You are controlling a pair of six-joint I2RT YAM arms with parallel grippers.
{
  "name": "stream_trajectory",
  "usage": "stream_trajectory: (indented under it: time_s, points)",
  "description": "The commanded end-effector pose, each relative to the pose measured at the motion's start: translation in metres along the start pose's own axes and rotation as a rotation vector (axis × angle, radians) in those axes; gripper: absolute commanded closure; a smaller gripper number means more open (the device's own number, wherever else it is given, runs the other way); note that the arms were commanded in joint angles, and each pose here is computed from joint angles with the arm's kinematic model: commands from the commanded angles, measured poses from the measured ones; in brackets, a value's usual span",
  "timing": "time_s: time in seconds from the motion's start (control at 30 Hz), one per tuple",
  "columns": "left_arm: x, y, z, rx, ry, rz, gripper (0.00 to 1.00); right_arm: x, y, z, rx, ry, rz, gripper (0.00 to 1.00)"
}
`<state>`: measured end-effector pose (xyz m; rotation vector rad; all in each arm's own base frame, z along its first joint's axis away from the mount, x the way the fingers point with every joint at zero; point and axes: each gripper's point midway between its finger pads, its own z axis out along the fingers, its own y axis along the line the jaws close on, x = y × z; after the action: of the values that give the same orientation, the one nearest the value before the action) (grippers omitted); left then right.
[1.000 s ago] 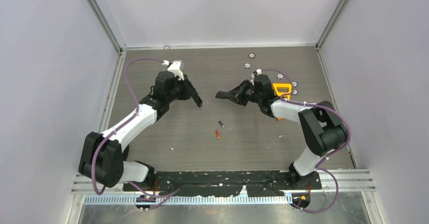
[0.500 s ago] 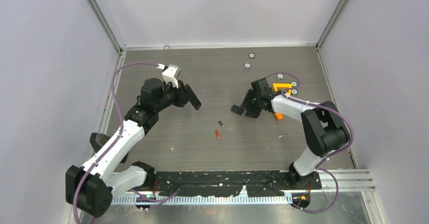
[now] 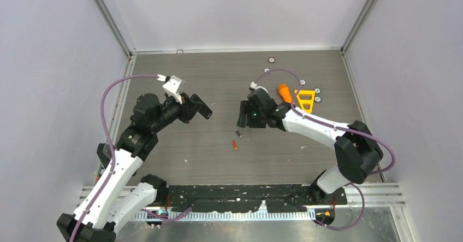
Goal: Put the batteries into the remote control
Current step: Place the battery cover at the center of the board, then pick up the battery from the center of the board.
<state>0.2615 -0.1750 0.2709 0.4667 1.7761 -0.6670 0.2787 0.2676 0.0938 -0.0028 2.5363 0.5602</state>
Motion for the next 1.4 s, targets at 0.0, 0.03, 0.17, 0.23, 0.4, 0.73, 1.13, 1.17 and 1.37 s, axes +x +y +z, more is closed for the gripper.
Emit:
stream_trajectory:
  time_s: [0.0,0.03,0.17,0.23,0.4,0.73,1.13,1.17,1.37]
  points:
    - [-0.043,-0.003,-0.032,-0.047,-0.104,0.121,1.0,0.001,0.054,-0.005,-0.144,-0.012,-0.192,0.38]
    - [-0.046,0.001,-0.037,-0.079,-0.117,0.125,1.0,0.002,0.06,-0.006,-0.145,-0.006,-0.211,0.39]
    - [-0.053,0.007,-0.052,-0.145,-0.159,0.11,1.0,0.016,0.071,0.002,-0.058,-0.002,-0.329,0.45]
    - [-0.053,0.007,-0.056,-0.157,-0.168,0.096,1.0,0.03,0.076,0.009,-0.02,0.021,-0.379,0.48]
    - [-0.048,0.01,-0.06,-0.177,-0.164,0.075,1.0,0.049,0.066,0.017,0.095,0.08,-0.418,0.56]
    - [-0.039,0.014,-0.056,-0.185,-0.158,0.059,1.0,0.072,0.045,0.028,0.198,0.179,-0.441,0.49]
    - [-0.03,0.011,-0.043,-0.149,-0.13,0.042,1.0,0.093,0.033,0.039,0.223,0.249,-0.427,0.67]
    - [-0.03,0.011,-0.042,-0.145,-0.125,0.04,1.0,0.094,0.034,0.04,0.22,0.254,-0.425,0.68]
    - [-0.033,0.008,-0.041,-0.13,-0.124,0.029,1.0,0.103,0.025,0.045,0.23,0.268,-0.416,0.68]
